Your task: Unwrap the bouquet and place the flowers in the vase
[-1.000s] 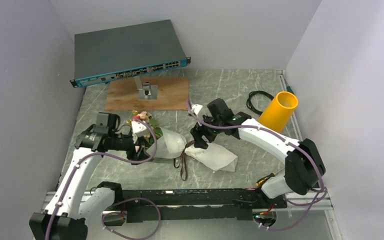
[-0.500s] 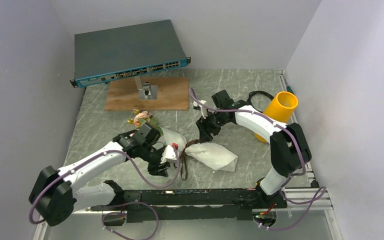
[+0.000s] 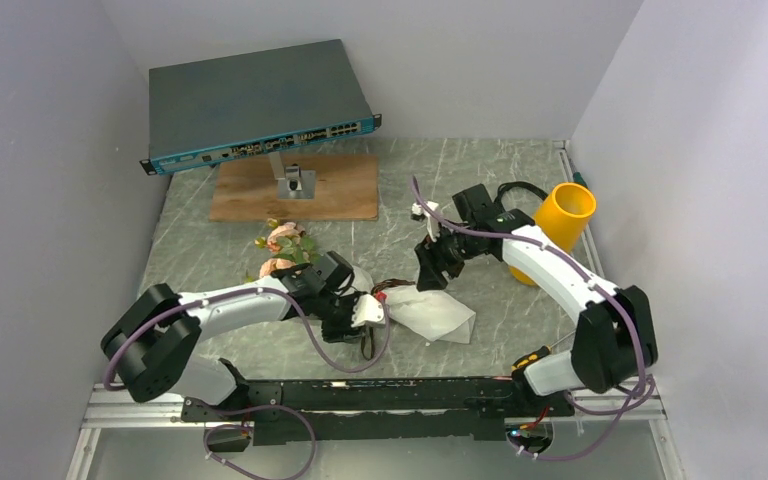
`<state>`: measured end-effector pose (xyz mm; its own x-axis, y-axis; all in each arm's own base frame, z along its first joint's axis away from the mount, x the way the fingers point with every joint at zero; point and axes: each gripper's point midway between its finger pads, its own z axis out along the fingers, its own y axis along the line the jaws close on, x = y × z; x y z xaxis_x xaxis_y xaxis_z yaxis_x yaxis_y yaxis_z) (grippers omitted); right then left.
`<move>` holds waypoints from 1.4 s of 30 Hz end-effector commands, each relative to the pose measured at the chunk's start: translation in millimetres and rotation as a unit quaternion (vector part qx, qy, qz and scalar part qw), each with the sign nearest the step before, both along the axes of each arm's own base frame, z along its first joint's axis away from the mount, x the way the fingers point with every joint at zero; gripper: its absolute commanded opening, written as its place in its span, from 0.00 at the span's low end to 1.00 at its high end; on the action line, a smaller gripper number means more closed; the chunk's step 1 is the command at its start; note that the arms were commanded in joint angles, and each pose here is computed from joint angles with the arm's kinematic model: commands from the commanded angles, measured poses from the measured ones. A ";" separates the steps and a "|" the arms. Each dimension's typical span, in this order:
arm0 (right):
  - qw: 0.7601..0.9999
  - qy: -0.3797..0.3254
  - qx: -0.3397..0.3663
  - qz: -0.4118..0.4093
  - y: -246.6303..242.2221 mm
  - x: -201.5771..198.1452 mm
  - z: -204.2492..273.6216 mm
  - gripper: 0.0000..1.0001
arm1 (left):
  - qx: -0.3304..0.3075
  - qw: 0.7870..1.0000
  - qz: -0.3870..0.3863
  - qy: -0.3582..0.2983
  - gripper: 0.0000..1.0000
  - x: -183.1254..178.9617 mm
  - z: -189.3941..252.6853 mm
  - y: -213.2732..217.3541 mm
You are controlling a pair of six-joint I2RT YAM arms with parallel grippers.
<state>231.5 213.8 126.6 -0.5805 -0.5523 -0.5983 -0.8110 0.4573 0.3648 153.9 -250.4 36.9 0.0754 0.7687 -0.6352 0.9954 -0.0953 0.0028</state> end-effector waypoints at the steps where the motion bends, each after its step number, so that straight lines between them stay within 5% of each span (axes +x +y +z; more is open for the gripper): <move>1: 0.999 -0.019 0.035 0.006 7.7 -9.8 9.1 0.62 | -0.001 1.000 0.017 -0.027 0.52 16.1 2.3 -14.2; 8: 0.999 0.004 0.033 0.016 25.4 -7.8 -8.7 0.61 | 0.025 0.999 0.014 -0.033 0.46 18.0 -7.6 -17.7; 13: 0.999 0.004 0.029 0.032 40.9 -13.6 -16.9 0.61 | 0.014 1.000 0.012 -0.009 0.21 10.5 0.3 -21.8; 15: 0.999 0.000 0.024 0.032 48.4 -15.8 -19.2 0.61 | -0.005 1.000 0.001 0.004 0.01 2.4 10.3 -25.3; 42: 0.988 0.060 -0.132 -0.061 51.2 -1.5 -124.9 0.52 | -0.123 0.983 0.131 -0.024 0.00 52.9 129.1 10.6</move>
